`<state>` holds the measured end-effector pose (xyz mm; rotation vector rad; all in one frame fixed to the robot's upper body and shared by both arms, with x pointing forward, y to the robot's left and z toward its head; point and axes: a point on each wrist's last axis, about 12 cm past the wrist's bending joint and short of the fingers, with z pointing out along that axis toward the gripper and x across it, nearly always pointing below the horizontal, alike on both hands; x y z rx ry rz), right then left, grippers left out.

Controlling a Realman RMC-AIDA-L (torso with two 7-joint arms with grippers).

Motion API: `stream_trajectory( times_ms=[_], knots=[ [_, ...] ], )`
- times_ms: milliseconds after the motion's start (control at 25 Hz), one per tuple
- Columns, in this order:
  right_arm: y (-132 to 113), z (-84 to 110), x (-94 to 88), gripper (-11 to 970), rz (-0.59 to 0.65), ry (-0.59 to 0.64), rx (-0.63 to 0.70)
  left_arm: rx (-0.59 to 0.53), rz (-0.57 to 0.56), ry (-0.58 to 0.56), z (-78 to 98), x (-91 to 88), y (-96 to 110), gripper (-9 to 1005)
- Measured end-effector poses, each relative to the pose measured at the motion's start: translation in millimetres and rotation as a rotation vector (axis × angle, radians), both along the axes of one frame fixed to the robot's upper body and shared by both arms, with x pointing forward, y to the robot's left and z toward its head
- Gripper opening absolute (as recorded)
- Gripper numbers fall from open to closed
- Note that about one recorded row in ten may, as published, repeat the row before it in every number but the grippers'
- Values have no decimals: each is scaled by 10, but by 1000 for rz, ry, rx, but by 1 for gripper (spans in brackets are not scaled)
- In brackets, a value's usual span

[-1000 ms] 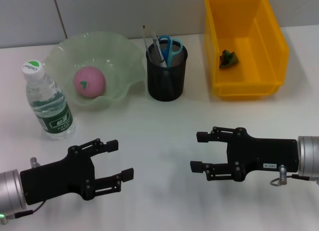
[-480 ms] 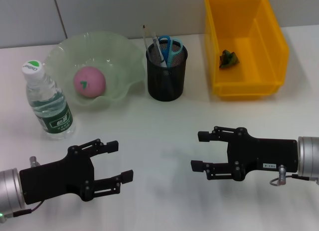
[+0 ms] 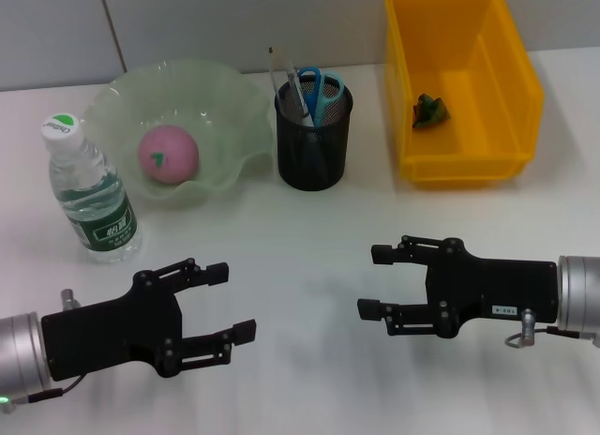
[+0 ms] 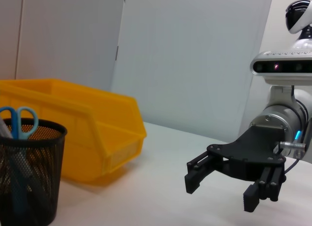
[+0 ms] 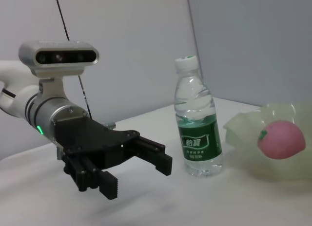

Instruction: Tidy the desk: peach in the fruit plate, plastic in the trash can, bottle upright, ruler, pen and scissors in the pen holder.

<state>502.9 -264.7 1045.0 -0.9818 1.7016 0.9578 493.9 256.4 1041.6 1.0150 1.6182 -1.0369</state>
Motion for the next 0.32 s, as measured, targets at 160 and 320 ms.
stream_trajectory(
  times_ms=[160,320],
  knots=[
    [-3,-2,0,789,-2,-4,-2,-2,-15,-9,19,32,-52,824],
    [-4,2,5,789,-3,-8,-1,-2,-22,-11,20,49,-96,824]
  ],
)
